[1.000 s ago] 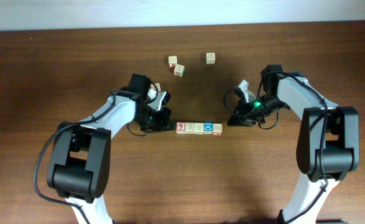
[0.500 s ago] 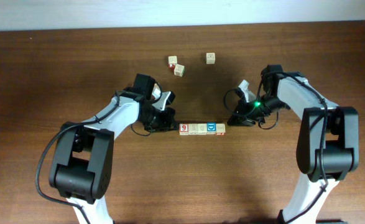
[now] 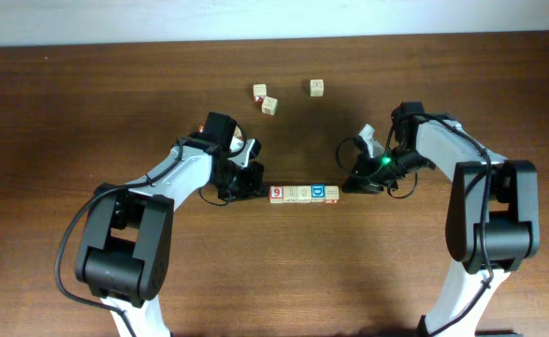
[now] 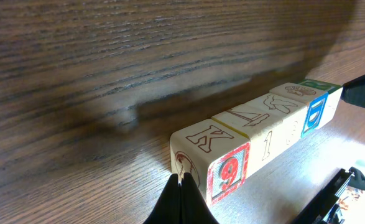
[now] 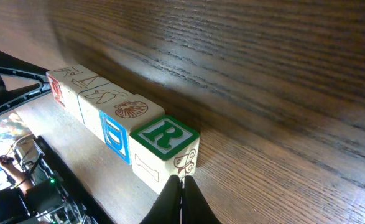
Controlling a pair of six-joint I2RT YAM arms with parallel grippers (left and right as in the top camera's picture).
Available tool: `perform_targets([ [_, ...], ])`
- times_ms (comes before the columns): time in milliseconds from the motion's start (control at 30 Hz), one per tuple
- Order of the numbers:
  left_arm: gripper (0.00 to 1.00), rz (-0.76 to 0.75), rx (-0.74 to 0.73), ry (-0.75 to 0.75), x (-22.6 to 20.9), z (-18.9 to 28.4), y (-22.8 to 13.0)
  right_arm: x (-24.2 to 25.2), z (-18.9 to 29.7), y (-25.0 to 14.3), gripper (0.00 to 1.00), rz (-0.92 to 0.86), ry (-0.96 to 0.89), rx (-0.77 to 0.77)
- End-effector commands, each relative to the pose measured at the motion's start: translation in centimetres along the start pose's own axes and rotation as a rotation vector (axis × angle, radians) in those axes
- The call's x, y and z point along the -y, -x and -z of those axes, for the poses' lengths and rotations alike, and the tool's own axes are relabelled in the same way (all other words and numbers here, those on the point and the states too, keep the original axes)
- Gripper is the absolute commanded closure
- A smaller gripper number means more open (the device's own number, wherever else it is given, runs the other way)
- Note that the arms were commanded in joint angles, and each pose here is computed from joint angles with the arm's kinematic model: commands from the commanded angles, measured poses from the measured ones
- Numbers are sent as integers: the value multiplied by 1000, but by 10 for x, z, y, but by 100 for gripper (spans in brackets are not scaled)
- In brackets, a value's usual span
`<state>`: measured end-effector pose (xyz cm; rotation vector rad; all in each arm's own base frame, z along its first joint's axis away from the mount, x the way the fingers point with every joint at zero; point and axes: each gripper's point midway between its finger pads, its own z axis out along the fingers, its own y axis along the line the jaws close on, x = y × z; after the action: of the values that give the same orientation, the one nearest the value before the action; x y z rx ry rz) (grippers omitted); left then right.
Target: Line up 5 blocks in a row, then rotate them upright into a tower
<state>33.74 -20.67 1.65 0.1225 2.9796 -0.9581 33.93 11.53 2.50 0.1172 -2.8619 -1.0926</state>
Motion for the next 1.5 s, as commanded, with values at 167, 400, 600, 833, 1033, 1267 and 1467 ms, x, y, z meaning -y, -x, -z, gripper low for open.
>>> perform_targets([
  [167, 100, -9, -14, 3, 3, -9, -5, -2, 3, -2, 96, 3, -15, 7],
  [400, 100, -8, -14, 4, 3, -9, -5, 2, 3, -3, 96, 0, -33, 2],
  [600, 100, -8, -14, 3, 3, -9, -5, 13, -5, -7, 96, -19, -58, -28],
  [833, 100, -9, -14, 3, 3, -9, -5, 10, -23, -18, 96, 2, -45, -53],
  [1033, 100, -9, -14, 3, 3, -9, -5, 7, -23, -8, 96, 9, -31, -17],
  [1267, 100, -9, -14, 3, 3, -9, -5, 13, -18, -3, 96, -21, -27, 12],
  [1467, 100, -8, -14, 3, 3, -9, -5, 21, -11, -1, 96, -41, -31, 30],
])
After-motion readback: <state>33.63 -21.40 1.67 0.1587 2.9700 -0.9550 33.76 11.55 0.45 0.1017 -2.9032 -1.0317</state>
